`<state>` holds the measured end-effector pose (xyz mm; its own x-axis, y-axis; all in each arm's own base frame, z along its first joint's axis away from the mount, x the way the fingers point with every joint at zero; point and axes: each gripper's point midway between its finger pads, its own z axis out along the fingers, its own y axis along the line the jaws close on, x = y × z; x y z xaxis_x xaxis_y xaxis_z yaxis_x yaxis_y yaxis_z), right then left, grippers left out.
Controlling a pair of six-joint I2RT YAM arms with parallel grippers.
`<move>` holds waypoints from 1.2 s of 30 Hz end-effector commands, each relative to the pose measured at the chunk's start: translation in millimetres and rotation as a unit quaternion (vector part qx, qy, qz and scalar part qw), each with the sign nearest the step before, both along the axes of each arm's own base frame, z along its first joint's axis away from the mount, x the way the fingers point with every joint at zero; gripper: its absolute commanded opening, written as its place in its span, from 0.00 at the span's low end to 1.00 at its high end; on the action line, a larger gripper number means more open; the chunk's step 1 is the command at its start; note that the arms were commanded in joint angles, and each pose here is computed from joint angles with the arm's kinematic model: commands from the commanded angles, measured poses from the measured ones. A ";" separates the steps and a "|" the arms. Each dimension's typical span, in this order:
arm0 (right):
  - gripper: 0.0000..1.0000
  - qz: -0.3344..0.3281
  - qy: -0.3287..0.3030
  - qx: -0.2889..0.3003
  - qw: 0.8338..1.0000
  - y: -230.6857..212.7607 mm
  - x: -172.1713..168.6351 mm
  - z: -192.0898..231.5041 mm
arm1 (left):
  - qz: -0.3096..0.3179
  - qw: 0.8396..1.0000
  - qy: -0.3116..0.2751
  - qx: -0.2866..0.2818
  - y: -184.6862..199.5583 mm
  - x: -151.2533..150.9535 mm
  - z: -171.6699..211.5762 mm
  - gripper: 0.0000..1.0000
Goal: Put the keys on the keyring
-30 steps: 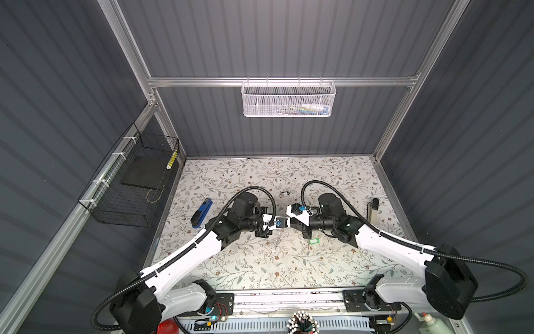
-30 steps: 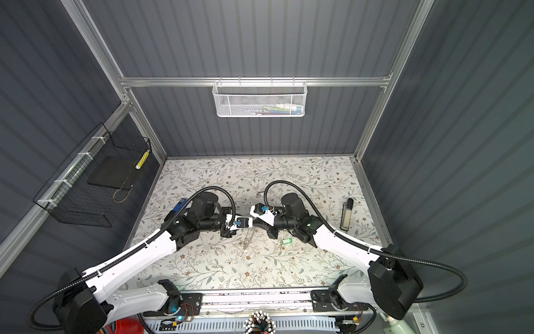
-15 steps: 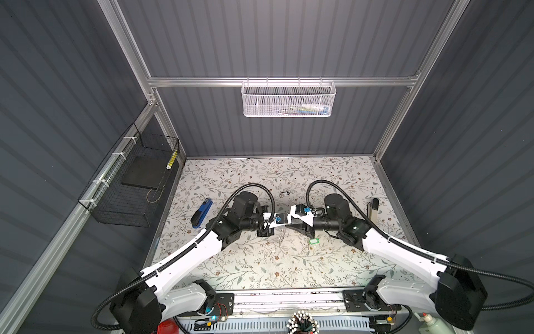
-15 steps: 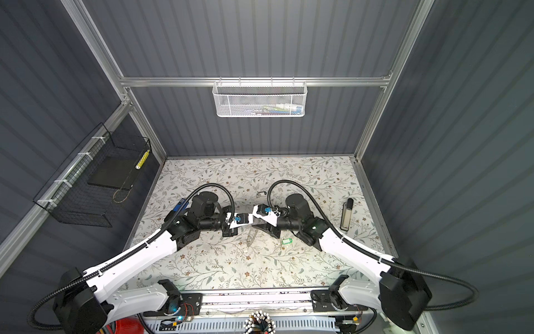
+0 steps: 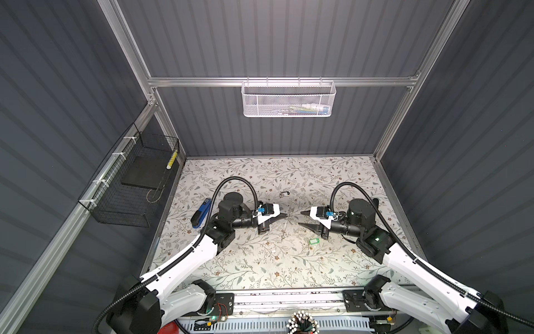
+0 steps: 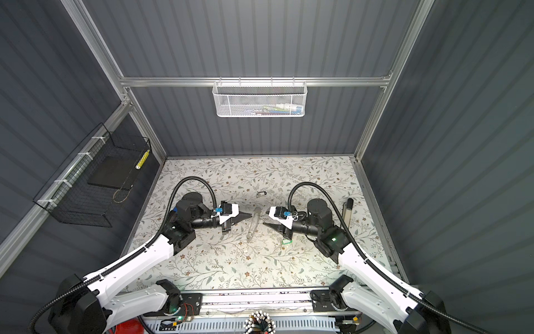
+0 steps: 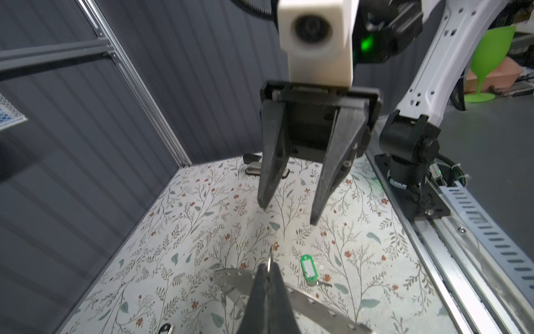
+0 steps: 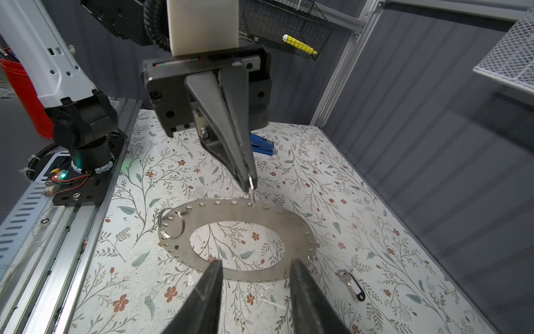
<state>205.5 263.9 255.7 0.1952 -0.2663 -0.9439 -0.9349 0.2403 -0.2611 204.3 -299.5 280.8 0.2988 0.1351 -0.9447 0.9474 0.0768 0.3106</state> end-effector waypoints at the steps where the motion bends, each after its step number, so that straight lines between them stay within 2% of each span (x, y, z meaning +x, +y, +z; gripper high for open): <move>1: 0.38 0.027 0.015 0.018 0.999 5.9 -6.0 1.2 | -0.029 0.998 -0.004 -0.047 -2.4 -8.1 22.5 0.00; 8: 0.31 0.035 0.017 0.034 0.999 9.3 -6.3 8.4 | -0.044 0.997 0.000 -0.059 -4.3 -10.9 27.2 0.00; 16: 0.31 0.038 0.007 0.049 0.998 11.6 -8.5 16.7 | -0.062 0.996 0.007 -0.057 -8.1 -12.0 25.9 0.00; 26: 0.26 0.051 -0.006 0.045 0.998 19.7 -12.9 11.8 | -0.070 0.996 -0.033 -0.035 -8.2 -14.9 20.3 0.00; 36: 0.20 0.051 -0.010 0.057 0.997 23.6 -10.5 17.4 | -0.079 0.996 -0.040 -0.031 -10.4 -19.4 17.5 0.00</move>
<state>196.4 285.1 269.8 0.2229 -0.1579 -0.9620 -0.9515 0.1795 -0.2499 190.8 -307.9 284.5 0.3333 0.0532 -0.9413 0.9428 -0.0277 0.3323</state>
